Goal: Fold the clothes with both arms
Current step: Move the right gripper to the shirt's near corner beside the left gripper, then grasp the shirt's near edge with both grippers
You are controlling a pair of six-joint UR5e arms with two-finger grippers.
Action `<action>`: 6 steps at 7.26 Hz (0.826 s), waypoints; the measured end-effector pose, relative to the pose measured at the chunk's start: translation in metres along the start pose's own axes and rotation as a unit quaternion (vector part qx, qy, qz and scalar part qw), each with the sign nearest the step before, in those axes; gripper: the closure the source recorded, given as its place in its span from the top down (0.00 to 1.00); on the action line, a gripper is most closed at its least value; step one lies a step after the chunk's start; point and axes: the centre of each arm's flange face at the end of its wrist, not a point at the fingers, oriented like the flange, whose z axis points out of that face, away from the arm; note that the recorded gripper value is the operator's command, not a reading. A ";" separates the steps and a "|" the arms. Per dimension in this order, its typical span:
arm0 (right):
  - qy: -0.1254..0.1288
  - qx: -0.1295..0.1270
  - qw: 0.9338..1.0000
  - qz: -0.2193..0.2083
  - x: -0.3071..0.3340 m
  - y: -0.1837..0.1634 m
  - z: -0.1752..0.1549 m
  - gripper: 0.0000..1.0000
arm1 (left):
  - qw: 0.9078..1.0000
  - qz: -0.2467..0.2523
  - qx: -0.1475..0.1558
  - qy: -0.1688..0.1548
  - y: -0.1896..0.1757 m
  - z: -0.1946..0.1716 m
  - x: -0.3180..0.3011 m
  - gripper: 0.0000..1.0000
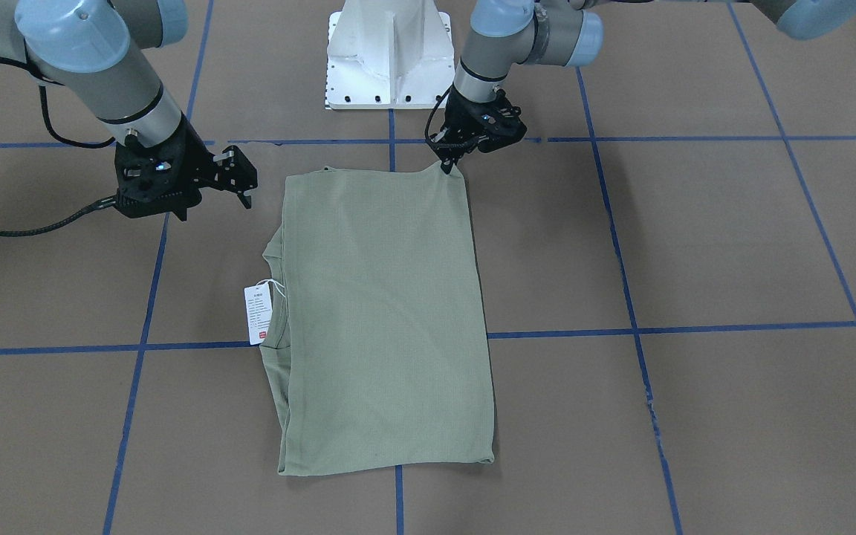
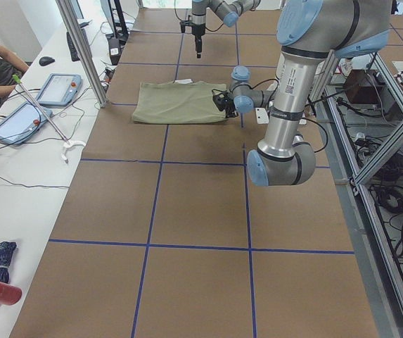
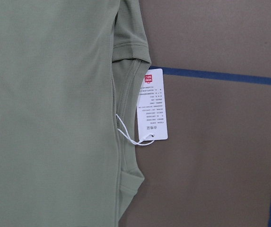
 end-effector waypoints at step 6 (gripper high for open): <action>0.032 0.035 0.974 0.221 -0.092 0.151 0.083 1.00 | 1.000 0.000 -0.002 0.002 0.002 -0.002 0.001 0.00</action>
